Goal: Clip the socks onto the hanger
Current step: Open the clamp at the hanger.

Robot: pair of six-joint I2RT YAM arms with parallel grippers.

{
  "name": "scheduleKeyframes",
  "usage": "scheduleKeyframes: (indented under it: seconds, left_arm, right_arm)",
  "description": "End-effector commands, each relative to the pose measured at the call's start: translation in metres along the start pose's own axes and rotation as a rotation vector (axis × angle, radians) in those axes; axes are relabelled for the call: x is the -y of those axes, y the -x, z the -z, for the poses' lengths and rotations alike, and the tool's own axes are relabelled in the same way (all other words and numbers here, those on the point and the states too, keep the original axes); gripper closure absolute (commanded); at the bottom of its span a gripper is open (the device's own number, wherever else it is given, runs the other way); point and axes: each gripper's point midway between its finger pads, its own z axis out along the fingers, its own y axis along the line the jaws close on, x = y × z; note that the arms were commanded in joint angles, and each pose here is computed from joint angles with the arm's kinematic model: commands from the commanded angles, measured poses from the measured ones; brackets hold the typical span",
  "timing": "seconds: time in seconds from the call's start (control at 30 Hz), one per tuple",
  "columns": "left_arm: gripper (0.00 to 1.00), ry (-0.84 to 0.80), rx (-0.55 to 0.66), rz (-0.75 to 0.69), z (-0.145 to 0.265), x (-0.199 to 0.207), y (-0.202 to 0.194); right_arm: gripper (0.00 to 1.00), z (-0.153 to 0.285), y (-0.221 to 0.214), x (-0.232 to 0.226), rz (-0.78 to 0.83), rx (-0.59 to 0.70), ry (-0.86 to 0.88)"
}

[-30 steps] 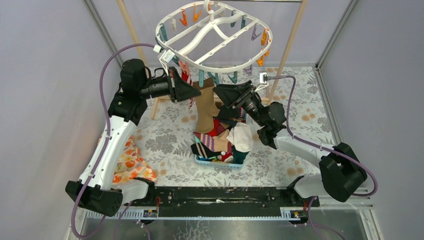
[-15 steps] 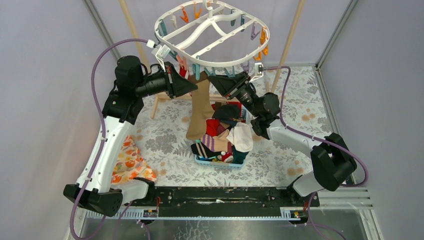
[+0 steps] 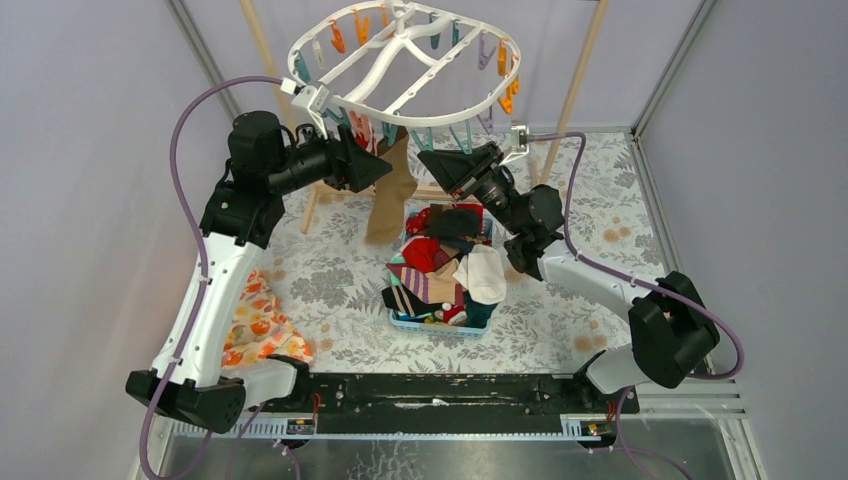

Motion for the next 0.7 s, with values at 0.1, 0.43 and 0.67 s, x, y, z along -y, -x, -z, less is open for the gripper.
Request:
scheduleKeyframes:
  seconds: [0.1,0.43,0.67]
  left_arm:
    - [0.22,0.017,0.055,-0.042,0.019,0.016,0.026]
    - [0.11,-0.016,0.044,-0.003,0.029,0.033,0.031]
    - [0.11,-0.049,0.023,0.024,0.007,0.039,0.033]
  right_arm:
    - [1.0,-0.014,0.015,-0.012,0.152,0.077,-0.09]
    - [1.0,-0.019,0.008,-0.015,0.236,0.152,-0.222]
    - [1.0,-0.017,0.004,-0.021,0.279,0.192,-0.271]
